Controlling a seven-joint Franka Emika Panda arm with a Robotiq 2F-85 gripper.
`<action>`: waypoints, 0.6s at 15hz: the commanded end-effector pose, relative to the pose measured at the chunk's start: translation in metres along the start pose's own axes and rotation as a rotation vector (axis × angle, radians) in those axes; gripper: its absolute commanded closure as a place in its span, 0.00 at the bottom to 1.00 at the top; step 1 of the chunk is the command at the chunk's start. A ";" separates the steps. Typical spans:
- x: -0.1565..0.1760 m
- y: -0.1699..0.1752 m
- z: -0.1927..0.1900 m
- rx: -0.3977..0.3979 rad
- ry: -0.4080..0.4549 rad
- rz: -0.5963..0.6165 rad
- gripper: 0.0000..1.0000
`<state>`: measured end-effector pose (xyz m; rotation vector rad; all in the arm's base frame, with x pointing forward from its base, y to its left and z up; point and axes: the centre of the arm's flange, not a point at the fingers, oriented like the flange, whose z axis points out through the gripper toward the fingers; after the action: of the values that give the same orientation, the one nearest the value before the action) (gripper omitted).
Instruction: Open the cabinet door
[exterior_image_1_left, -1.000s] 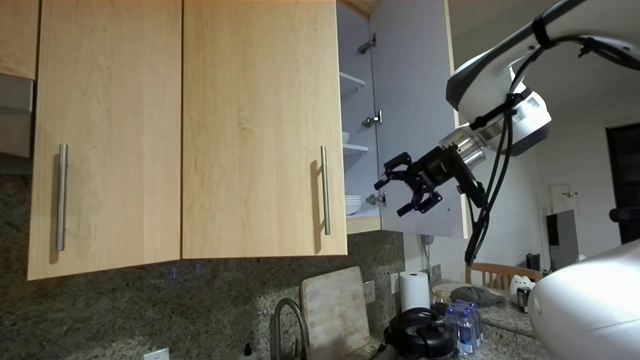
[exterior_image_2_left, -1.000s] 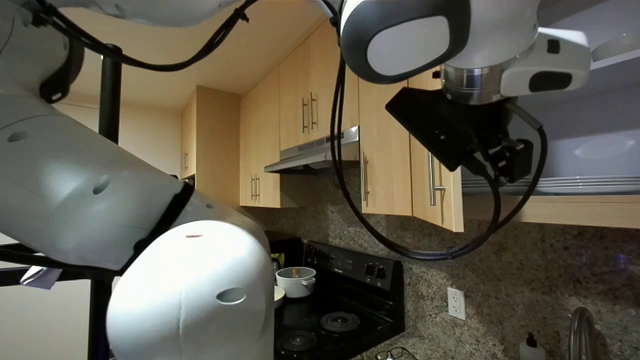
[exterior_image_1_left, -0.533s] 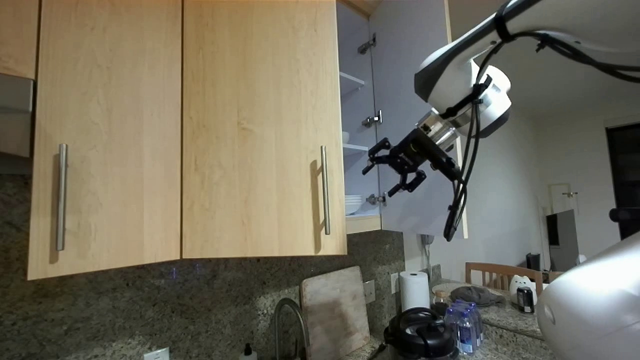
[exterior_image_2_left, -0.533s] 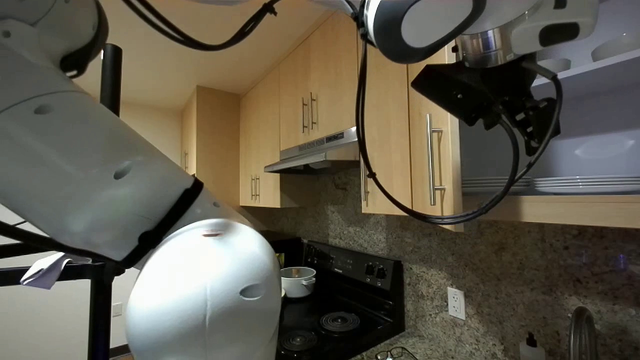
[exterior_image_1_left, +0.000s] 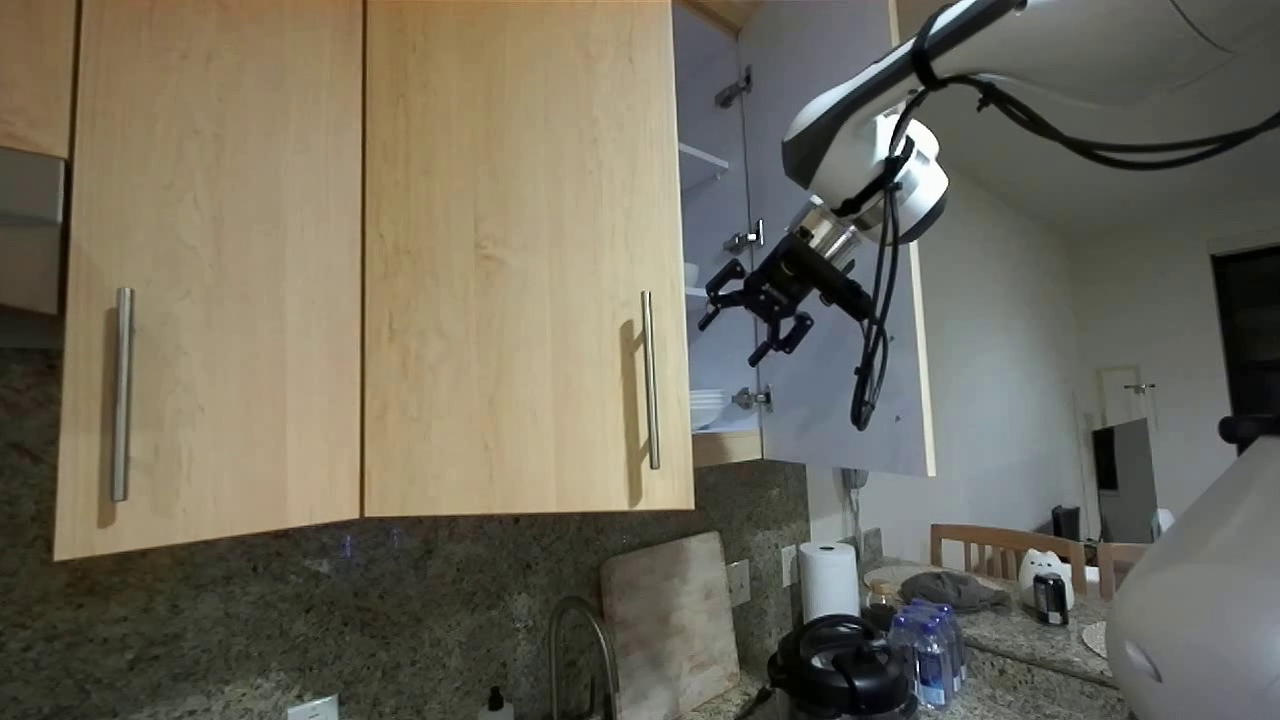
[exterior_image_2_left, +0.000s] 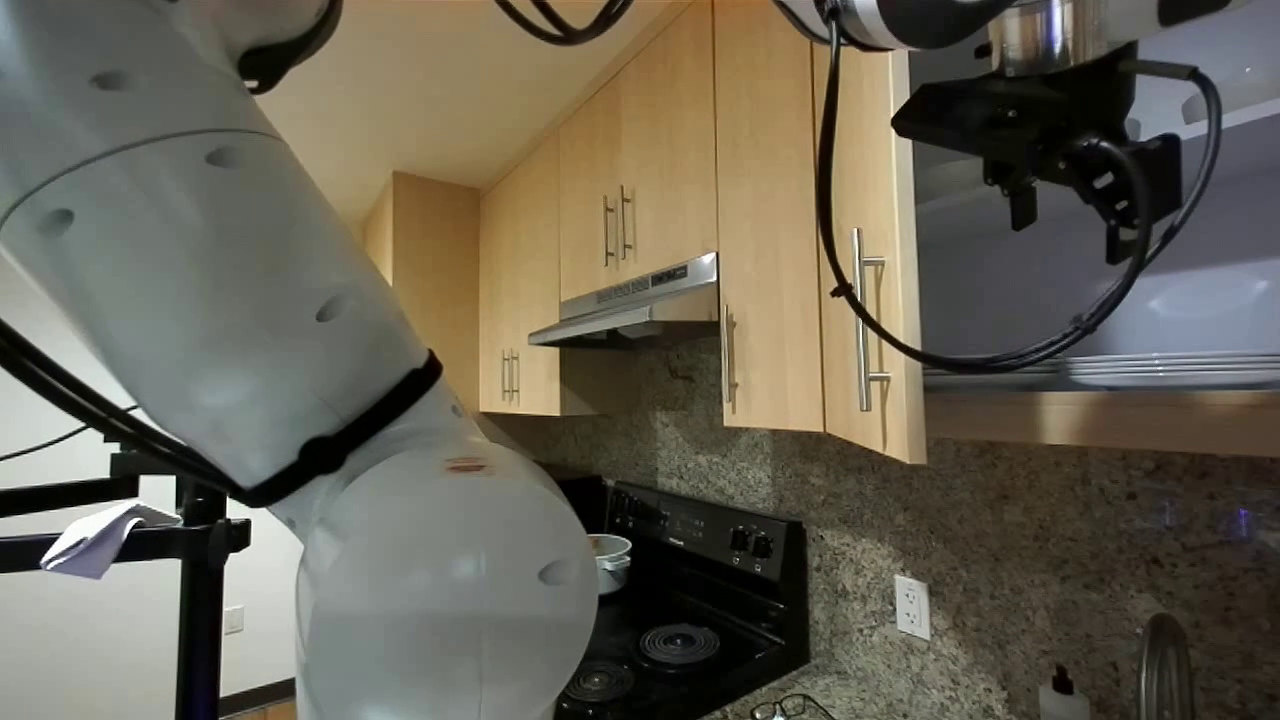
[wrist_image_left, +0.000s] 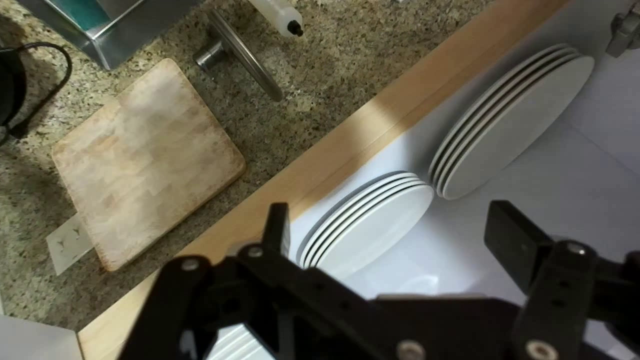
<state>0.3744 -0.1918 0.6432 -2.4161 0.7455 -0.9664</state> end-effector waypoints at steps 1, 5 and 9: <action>0.022 -0.012 0.006 0.016 -0.071 -0.082 0.00; 0.013 -0.028 0.012 -0.007 -0.103 -0.163 0.00; 0.005 -0.039 0.016 -0.039 -0.098 -0.220 0.00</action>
<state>0.4007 -0.1700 0.6561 -2.5485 0.5404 -0.8963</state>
